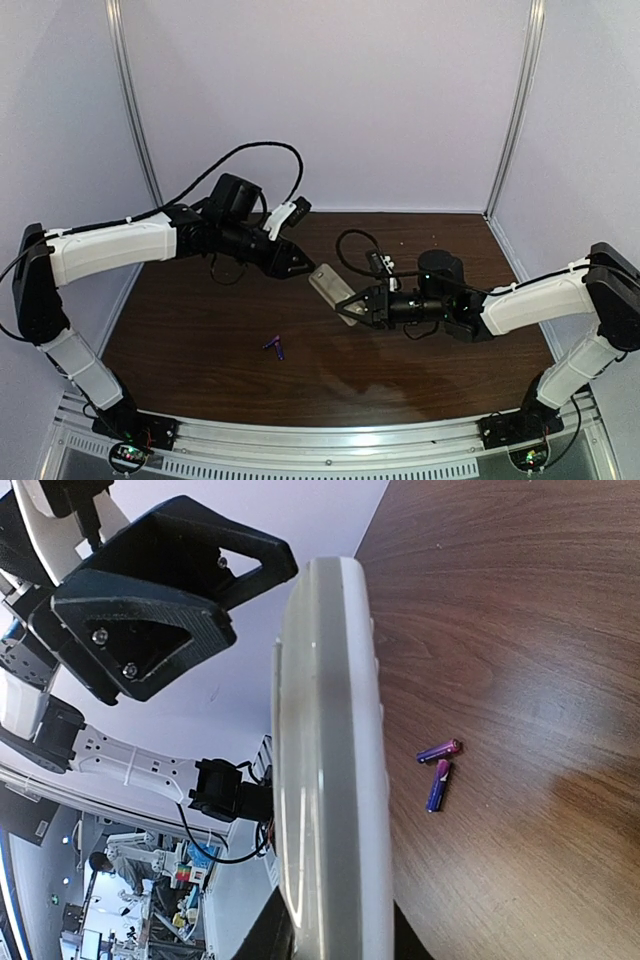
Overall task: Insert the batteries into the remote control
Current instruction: Remove the battery cover from the remote control.
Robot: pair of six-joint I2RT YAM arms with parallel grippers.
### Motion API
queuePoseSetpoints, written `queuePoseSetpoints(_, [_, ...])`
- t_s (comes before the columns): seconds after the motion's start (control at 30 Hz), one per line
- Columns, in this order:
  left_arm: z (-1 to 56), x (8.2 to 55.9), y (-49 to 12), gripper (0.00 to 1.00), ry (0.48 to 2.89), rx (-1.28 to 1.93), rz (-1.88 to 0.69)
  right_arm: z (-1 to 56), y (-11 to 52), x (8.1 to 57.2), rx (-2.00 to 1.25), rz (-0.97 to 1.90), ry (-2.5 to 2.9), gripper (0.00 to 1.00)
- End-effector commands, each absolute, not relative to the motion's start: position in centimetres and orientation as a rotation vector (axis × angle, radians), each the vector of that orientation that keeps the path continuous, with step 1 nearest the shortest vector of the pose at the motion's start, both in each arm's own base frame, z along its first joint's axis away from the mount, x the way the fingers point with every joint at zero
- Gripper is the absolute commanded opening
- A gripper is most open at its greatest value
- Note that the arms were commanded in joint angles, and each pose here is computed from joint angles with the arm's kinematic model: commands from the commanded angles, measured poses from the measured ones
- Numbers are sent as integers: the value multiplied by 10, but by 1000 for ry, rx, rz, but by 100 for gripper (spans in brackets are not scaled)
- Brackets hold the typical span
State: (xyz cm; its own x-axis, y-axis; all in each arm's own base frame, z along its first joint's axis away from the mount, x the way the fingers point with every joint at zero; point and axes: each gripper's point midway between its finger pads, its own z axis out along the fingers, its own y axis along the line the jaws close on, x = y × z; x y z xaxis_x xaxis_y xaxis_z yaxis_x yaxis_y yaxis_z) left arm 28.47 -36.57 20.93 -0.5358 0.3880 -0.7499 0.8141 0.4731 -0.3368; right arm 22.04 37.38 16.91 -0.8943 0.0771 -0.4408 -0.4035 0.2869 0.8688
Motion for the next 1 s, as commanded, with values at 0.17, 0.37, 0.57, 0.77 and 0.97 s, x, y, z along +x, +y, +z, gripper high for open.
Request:
queuePoseSetpoints(0.17, [206,289,-372,35,2118,1017,-886,198,384,213,-372,1715,2055,0])
queuePoseSetpoints(0.37, [202,288,-373,35,2126,1032,-868,201,386,211,-383,1721,2048,0])
queuePoseSetpoints(0.57, [200,288,-374,34,2133,1036,-849,202,389,209,-399,1720,2048,0])
queuePoseSetpoints(0.77, [195,285,-378,34,2137,1069,-805,202,390,210,-391,1717,2048,0])
queuePoseSetpoints(0.97, [191,286,-376,32,2147,1069,-778,204,390,211,-385,1727,2038,0])
